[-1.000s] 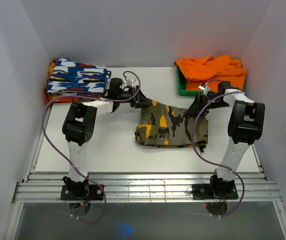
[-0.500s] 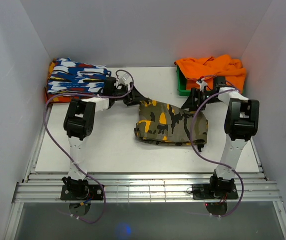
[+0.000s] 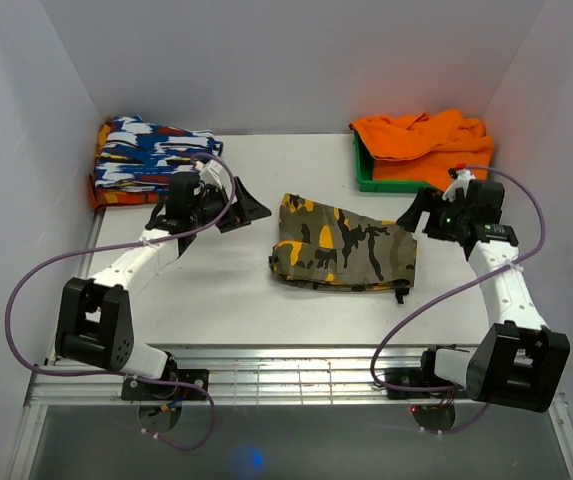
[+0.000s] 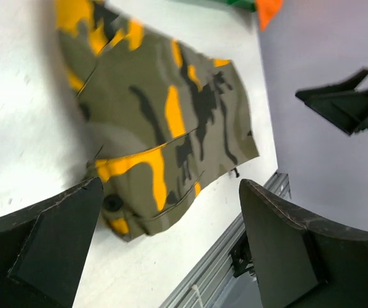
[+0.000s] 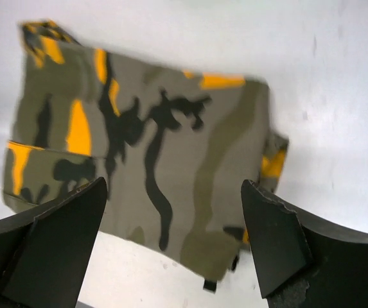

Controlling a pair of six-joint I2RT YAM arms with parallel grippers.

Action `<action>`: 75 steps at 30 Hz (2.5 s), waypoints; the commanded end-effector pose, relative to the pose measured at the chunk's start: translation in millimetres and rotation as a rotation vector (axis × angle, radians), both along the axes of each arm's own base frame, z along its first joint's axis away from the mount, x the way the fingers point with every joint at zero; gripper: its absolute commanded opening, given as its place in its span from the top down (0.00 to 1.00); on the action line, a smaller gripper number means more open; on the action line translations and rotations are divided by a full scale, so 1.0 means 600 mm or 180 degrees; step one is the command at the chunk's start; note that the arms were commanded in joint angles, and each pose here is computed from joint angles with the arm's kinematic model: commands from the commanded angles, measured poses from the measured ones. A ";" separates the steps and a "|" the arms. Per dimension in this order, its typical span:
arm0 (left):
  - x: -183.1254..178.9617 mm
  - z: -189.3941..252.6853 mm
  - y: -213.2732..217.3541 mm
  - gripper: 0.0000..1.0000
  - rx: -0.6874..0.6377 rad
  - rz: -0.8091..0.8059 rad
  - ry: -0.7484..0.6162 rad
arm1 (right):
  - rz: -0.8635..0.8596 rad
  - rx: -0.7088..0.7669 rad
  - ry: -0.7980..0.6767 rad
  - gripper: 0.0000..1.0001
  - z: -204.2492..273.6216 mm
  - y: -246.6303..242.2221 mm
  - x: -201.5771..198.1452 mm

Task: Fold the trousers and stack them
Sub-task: Neatly place the folded trousers to the corner

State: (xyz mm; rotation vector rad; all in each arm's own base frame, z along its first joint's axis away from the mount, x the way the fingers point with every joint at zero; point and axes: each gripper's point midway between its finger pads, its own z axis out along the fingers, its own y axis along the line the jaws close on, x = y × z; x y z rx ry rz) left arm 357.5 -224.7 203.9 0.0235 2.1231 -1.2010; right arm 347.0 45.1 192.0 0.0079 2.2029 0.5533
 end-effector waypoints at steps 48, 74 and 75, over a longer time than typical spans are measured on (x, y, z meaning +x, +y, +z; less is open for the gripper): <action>-0.136 -0.300 -0.082 0.37 0.0534 0.0912 0.1593 | -0.1420 0.0692 0.1222 0.78 -0.294 -0.012 -0.159; -0.001 -0.076 -0.032 1.00 0.1703 0.0641 -0.0831 | -0.0180 -0.0242 -0.0394 0.92 -0.058 0.142 -0.005; 0.003 -0.057 -0.028 1.00 0.1705 0.0678 -0.0955 | -0.0145 -0.0237 -0.0462 0.92 -0.042 0.151 0.002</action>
